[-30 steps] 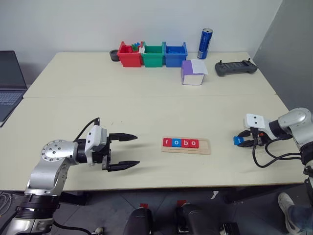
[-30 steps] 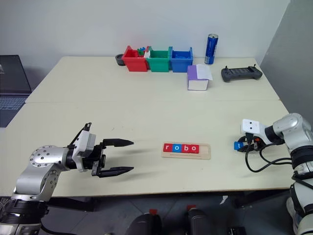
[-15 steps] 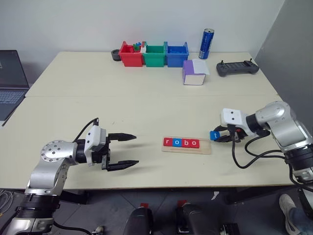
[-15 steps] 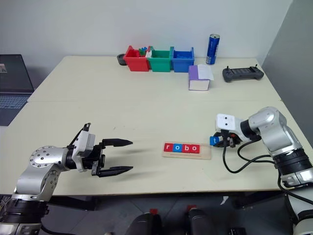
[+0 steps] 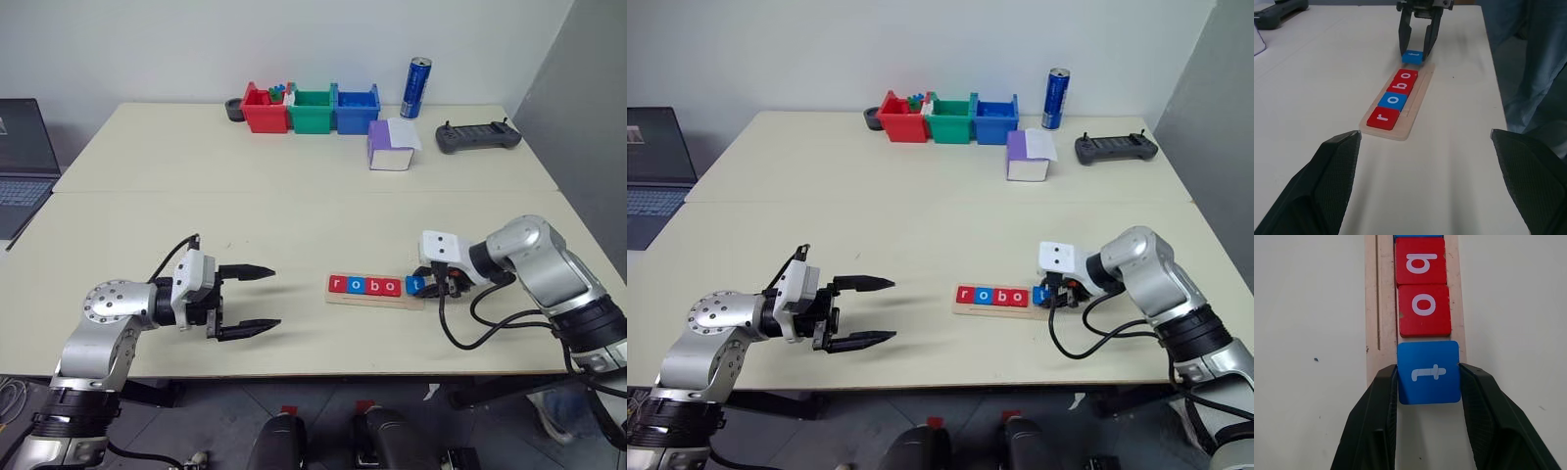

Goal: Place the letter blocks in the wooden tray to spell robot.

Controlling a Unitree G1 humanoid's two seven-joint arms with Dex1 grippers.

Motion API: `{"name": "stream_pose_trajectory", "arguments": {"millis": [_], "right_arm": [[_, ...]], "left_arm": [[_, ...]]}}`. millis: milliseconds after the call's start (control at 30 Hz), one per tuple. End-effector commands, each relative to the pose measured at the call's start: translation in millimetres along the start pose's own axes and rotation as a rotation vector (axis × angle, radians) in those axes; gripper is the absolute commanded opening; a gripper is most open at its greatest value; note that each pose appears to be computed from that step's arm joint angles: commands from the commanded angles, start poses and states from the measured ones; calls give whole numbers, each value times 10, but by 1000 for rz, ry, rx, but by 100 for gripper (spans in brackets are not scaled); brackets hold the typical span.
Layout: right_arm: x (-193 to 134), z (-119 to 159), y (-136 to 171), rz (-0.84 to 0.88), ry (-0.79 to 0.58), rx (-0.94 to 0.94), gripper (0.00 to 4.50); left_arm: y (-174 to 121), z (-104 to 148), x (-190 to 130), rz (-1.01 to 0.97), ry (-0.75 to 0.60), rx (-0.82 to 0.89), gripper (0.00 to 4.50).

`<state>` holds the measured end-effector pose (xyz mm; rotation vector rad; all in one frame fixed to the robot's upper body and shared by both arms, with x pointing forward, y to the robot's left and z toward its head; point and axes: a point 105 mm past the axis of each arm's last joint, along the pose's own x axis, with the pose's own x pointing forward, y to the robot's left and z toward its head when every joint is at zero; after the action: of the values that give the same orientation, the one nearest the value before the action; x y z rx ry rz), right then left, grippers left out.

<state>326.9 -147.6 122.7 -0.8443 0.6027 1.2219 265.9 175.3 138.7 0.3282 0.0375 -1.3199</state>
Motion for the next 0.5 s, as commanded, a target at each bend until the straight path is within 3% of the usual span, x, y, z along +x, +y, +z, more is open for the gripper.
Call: {"name": "stream_pose_trajectory", "arguments": {"millis": [33, 500], "right_arm": [[-55, 129, -29, -15, -22, -24, 146], [-15, 107, -32, 2, -6, -11, 146]], "left_arm": [[-2, 95, -6, 2, -17, 27, 450], [5, 135, 11, 9, -17, 30, 450]]}}
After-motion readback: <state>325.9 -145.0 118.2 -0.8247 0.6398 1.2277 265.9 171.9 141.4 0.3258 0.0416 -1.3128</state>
